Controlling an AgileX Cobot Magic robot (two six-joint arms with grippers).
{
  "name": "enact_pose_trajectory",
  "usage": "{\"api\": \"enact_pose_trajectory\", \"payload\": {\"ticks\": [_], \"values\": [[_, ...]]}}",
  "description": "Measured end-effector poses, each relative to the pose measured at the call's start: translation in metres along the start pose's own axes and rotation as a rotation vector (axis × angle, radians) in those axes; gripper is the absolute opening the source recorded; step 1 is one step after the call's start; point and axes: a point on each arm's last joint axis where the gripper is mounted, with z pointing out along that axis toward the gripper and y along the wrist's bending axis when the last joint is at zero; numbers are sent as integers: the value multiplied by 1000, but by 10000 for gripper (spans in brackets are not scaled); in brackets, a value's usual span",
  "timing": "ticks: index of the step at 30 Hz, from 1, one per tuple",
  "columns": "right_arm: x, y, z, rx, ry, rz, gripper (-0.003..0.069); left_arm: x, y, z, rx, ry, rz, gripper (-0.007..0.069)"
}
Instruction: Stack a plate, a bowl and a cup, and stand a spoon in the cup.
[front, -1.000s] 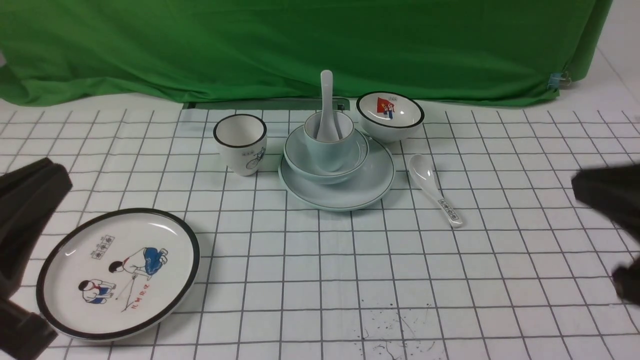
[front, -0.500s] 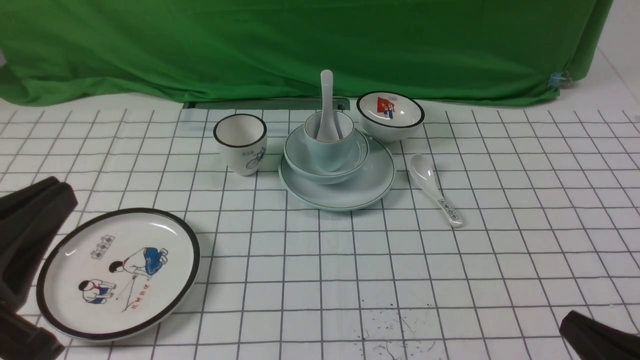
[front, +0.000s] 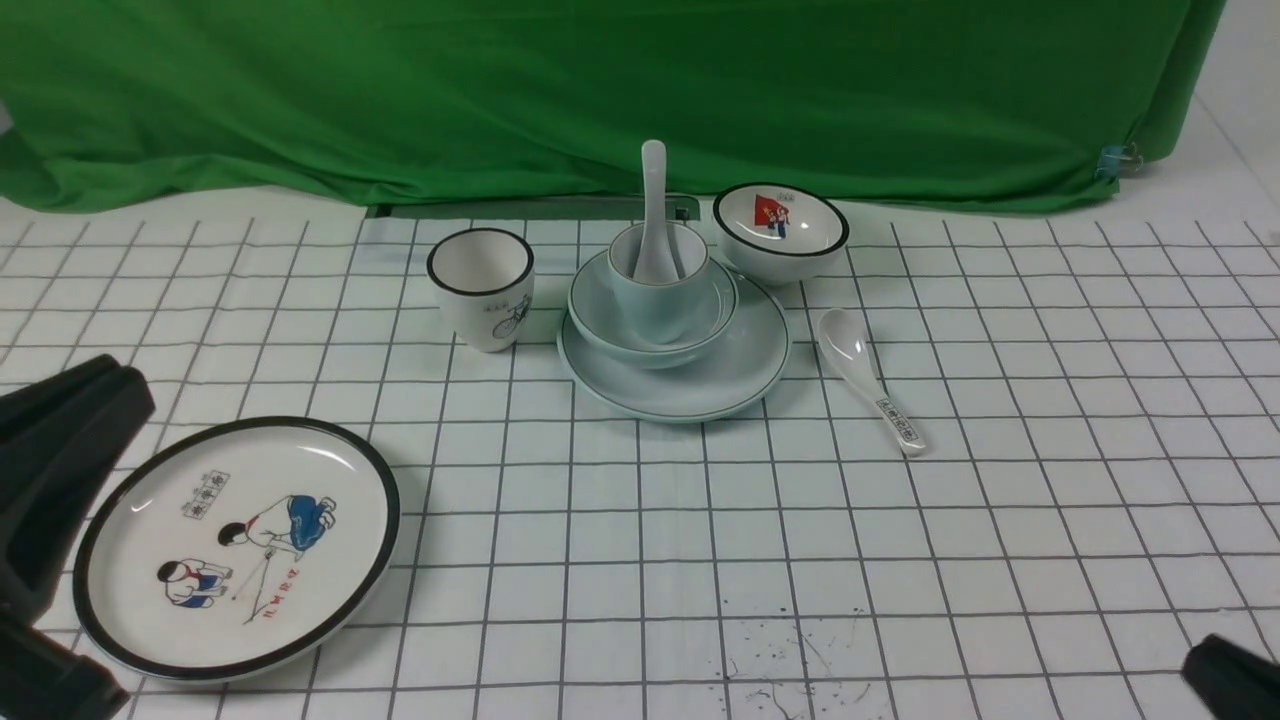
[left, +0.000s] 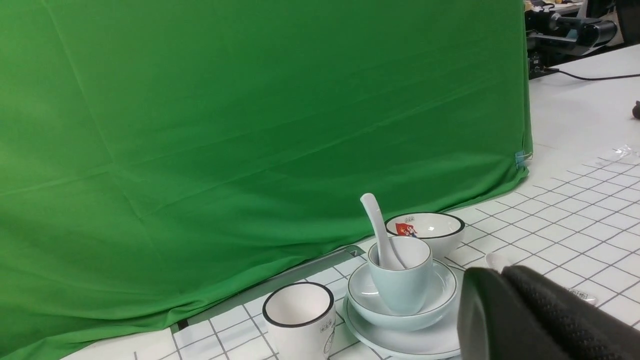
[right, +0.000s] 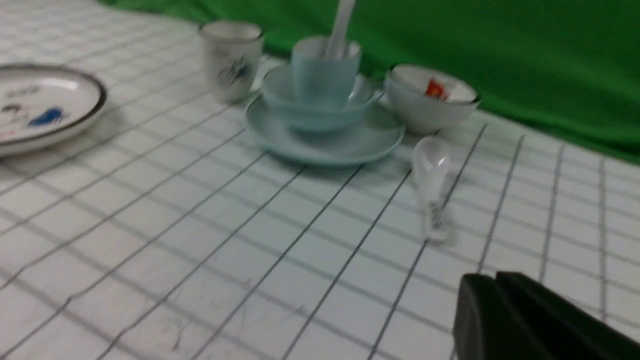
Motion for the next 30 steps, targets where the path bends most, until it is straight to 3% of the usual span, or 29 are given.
{"api": "enact_pose_trajectory", "payload": {"ticks": [2, 6, 10, 17, 30], "values": [[-2, -4, -4, 55, -40, 3, 59, 0, 0, 0, 0, 0, 0, -31], [-5, -14, -16, 253, -106, -4, 13, 0, 0, 0, -7, 3, 0, -31], [3, -20, -18, 370, -12, 18, 10, 0, 0, 0, 0, 2, 1, -31], [21, -18, -19, 364, 177, 59, 10, 0, 0, 0, 0, 2, 2, -31], [22, -18, -19, 350, 191, 62, 20, 0, 0, 0, 0, 2, 3, -31]]}}
